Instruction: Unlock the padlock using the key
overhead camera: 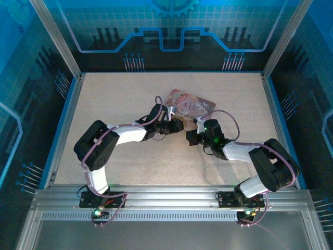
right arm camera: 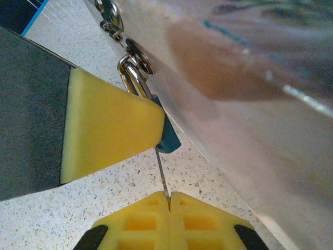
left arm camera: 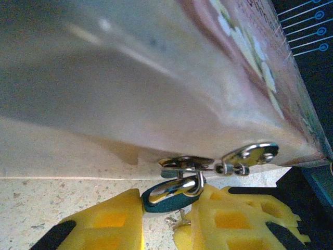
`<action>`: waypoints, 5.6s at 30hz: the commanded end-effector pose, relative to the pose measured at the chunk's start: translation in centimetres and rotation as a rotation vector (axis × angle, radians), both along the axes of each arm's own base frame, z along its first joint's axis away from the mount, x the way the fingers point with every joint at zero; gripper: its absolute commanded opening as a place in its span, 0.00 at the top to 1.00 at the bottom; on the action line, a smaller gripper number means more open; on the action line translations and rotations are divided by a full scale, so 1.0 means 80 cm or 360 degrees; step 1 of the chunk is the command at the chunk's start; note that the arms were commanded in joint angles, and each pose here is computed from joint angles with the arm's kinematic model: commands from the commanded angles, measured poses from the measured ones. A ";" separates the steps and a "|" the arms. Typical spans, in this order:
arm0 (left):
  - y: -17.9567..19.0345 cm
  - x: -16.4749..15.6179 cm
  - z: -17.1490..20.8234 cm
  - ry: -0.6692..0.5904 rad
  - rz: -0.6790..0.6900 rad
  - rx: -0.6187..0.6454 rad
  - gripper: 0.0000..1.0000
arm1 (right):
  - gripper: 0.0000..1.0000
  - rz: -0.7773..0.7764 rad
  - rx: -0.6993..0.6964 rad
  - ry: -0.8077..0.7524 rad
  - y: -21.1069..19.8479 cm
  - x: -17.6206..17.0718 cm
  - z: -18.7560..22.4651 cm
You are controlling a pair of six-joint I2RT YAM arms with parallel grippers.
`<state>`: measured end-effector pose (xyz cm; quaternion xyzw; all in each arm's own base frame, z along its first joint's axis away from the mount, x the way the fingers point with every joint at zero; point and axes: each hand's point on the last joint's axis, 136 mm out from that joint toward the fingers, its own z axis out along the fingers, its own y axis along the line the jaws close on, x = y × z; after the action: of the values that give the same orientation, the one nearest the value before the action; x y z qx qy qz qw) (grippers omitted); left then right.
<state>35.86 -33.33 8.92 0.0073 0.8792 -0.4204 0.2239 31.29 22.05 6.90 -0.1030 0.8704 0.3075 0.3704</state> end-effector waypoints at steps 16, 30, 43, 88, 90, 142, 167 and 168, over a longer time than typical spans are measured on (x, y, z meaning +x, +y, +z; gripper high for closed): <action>-0.021 0.007 0.067 -0.0158 -0.0052 -0.0175 0.77 | 1.00 -0.0061 -0.0101 0.0042 -0.019 -0.015 -0.017; -0.026 0.005 0.080 -0.0147 -0.0053 -0.0239 0.77 | 1.00 -0.0041 -0.0162 -0.0014 -0.012 -0.012 -0.016; -0.032 0.006 0.087 -0.0102 -0.0042 -0.0277 0.77 | 1.00 -0.0061 -0.0227 -0.0132 -0.017 -0.016 -0.003; -0.036 0.005 0.086 -0.0081 -0.0052 -0.0284 0.78 | 1.00 -0.0114 -0.0061 -0.0221 -0.012 0.020 0.023; -0.036 0.004 0.085 -0.0078 -0.0052 -0.0282 0.77 | 1.00 -0.0118 -0.0055 -0.0226 -0.013 0.020 0.024; -0.037 0.003 0.083 -0.0063 -0.0054 -0.0286 0.78 | 1.00 -0.0129 0.0023 -0.0308 -0.017 0.024 0.048; -0.038 0.001 0.076 -0.0035 -0.0063 -0.0278 0.78 | 1.00 -0.0138 0.0074 -0.0355 -0.018 0.030 0.063; -0.038 0.001 0.076 -0.0036 -0.0066 -0.0279 0.78 | 1.00 -0.0137 0.0073 -0.0353 -0.018 0.031 0.062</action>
<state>36.37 -34.89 11.83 -0.0174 0.8585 -0.4630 0.2195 32.41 20.48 9.22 -0.0948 0.8475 0.2822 0.4395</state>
